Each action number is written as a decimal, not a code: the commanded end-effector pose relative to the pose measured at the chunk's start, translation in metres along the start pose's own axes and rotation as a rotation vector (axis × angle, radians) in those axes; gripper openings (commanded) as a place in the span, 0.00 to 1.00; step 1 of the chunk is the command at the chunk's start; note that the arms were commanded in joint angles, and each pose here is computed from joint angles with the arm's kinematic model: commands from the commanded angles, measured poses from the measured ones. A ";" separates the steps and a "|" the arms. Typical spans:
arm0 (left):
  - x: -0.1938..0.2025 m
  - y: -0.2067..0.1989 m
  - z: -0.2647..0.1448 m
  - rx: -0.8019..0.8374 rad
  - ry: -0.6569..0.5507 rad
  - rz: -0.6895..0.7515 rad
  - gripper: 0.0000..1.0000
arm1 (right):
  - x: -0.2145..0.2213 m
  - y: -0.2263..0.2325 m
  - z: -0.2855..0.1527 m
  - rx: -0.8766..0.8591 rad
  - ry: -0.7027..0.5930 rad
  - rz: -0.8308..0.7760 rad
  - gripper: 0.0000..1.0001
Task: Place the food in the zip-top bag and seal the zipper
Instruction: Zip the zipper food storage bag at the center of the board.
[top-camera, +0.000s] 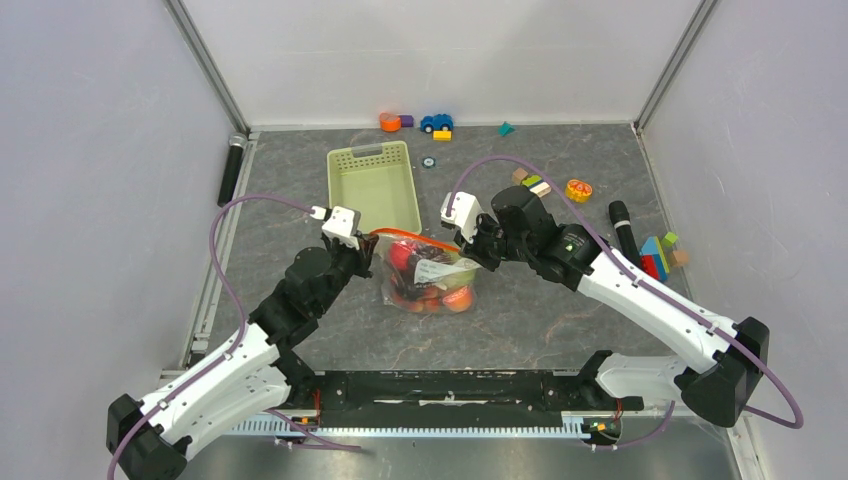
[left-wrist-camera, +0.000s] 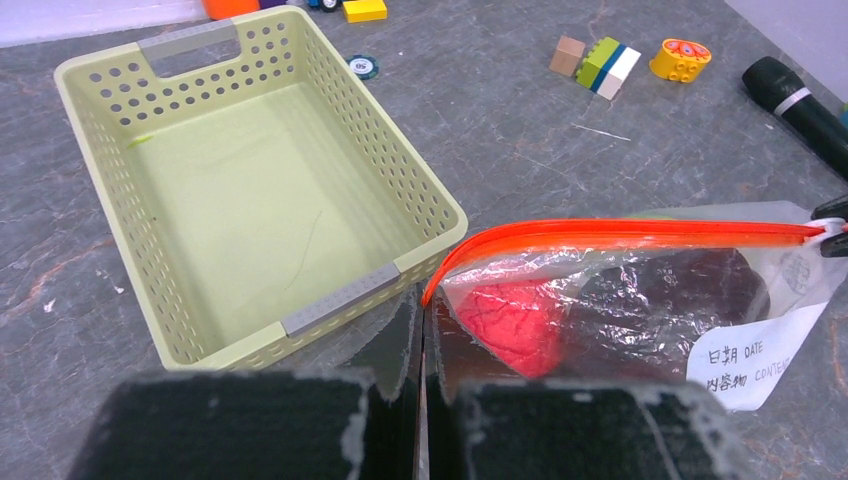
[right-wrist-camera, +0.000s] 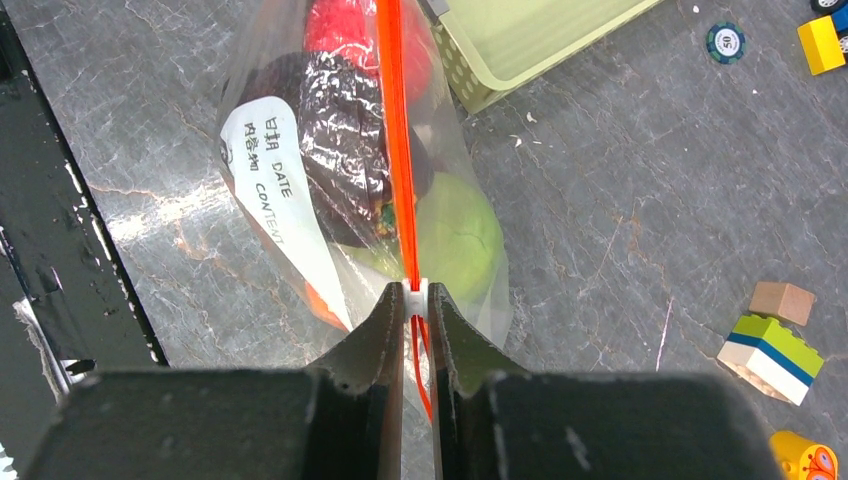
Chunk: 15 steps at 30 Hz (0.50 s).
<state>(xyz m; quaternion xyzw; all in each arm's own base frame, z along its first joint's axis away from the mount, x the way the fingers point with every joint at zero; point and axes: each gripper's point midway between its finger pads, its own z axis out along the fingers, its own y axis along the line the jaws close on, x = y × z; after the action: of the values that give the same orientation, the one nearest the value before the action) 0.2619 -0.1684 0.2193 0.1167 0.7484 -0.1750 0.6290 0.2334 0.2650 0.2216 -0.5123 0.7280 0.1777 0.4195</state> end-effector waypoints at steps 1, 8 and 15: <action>-0.032 0.019 -0.004 -0.103 -0.094 0.005 0.02 | 0.010 -0.006 -0.007 0.040 0.034 0.021 0.00; -0.034 0.026 -0.005 -0.139 -0.101 0.006 0.02 | 0.012 -0.007 -0.008 0.055 0.038 0.028 0.00; -0.034 0.033 -0.007 -0.180 -0.104 0.000 0.02 | 0.019 -0.007 -0.011 0.072 0.048 0.044 0.00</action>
<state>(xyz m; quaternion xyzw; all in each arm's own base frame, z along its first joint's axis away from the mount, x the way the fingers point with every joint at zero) 0.2662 -0.1553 0.2212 0.0916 0.7497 -0.1484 0.6384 0.2338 0.2588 0.2145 -0.5028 0.7393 0.1672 0.4156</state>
